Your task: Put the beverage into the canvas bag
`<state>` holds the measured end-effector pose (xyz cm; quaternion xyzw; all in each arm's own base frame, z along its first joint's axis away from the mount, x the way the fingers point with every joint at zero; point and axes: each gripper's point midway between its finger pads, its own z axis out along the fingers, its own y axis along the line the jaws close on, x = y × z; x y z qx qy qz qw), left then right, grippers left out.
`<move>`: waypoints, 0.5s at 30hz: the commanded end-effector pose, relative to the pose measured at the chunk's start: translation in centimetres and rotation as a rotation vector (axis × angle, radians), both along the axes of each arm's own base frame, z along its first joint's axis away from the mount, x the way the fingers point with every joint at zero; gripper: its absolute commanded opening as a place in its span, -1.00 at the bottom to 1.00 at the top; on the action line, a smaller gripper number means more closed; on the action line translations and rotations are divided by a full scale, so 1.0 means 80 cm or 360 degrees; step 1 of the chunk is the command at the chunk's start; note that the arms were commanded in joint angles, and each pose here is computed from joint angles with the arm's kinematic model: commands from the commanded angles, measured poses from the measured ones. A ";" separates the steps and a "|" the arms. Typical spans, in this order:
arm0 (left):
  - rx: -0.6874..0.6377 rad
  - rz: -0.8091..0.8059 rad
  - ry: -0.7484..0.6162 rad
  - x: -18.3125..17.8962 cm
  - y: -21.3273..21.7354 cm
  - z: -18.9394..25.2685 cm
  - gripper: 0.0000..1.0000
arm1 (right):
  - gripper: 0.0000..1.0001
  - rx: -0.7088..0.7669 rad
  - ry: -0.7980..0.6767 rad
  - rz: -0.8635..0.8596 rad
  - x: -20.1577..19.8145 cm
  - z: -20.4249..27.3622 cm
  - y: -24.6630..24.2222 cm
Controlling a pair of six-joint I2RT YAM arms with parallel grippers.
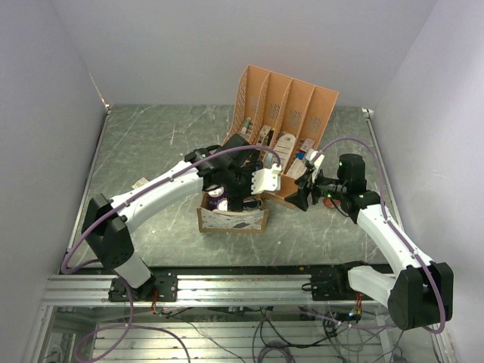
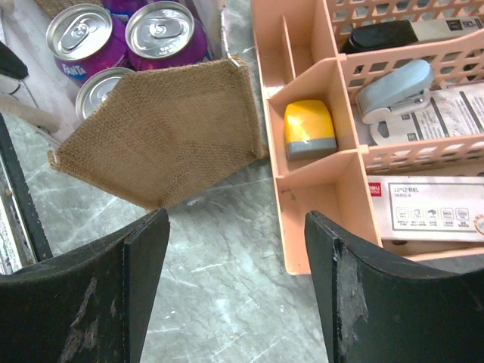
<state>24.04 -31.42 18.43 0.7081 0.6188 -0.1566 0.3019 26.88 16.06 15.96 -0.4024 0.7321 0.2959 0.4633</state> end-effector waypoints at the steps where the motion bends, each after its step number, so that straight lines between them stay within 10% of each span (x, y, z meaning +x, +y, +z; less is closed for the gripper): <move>1: -0.0131 0.0170 -0.0287 0.029 0.008 0.058 0.91 | 0.58 -0.0045 -0.0138 -0.0106 0.017 0.036 -0.021; 6: -0.0184 0.0348 -0.0485 0.046 0.032 0.096 0.91 | 0.97 -0.0103 -0.0206 -0.0278 0.030 0.057 -0.052; 15: -0.0363 0.0672 -0.0592 0.059 0.086 0.158 0.96 | 1.00 -0.0392 -0.0204 -0.0913 0.062 0.071 -0.158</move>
